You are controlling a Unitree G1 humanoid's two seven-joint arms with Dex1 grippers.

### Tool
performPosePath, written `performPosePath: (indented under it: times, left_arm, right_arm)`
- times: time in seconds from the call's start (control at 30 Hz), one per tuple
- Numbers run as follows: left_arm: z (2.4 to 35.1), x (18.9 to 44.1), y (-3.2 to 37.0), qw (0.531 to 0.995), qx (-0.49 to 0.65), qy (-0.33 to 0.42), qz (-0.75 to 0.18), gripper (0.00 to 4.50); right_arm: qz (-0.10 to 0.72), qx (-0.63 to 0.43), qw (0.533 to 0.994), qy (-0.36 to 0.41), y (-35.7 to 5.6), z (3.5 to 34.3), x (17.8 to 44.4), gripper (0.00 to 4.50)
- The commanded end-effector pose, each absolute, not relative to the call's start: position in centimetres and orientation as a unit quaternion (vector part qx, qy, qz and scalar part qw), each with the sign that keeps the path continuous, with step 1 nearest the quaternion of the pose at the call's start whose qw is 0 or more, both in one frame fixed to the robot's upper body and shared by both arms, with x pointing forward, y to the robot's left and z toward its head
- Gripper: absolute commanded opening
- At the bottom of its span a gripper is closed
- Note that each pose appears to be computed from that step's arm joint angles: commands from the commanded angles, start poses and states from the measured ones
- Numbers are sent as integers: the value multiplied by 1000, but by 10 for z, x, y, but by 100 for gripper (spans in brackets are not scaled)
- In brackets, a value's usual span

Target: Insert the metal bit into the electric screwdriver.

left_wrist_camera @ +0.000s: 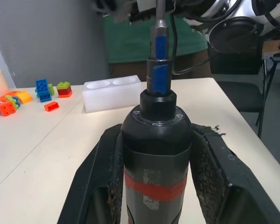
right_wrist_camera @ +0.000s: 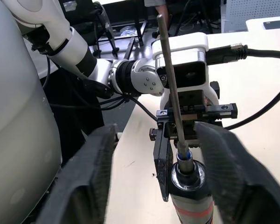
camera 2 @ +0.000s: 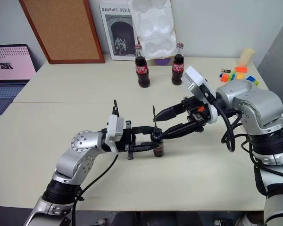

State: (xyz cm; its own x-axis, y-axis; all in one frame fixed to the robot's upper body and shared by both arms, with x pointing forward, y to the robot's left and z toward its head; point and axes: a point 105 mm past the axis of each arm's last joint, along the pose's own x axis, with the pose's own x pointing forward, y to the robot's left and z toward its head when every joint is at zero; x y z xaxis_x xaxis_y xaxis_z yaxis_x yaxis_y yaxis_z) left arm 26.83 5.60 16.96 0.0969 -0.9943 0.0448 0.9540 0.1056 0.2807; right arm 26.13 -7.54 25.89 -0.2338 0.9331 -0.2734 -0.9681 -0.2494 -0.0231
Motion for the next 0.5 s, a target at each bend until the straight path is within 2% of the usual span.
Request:
performPosePath:
  times: [0.03, 0.1, 0.13, 0.37, 0.5]
  left_arm:
    - [163, 269, 58, 737, 100, -95, -662, 162]
    - [164, 270, 59, 738, 101, -93, -661, 162]
    - [164, 271, 59, 738, 101, -92, -661, 162]
    - [179, 277, 57, 750, 120, -104, -642, 162]
    - [200, 288, 58, 757, 162, -98, -625, 162]
  right_arm:
    - [775, -133, 616, 42, -81, 276, 258, 395]
    - [764, -137, 630, 32, -85, 276, 260, 441]
    - [756, -140, 639, 25, -87, 277, 261, 450]
    - [694, -162, 701, -23, -96, 277, 260, 450]
    - [640, -188, 744, -36, -108, 275, 256, 450]
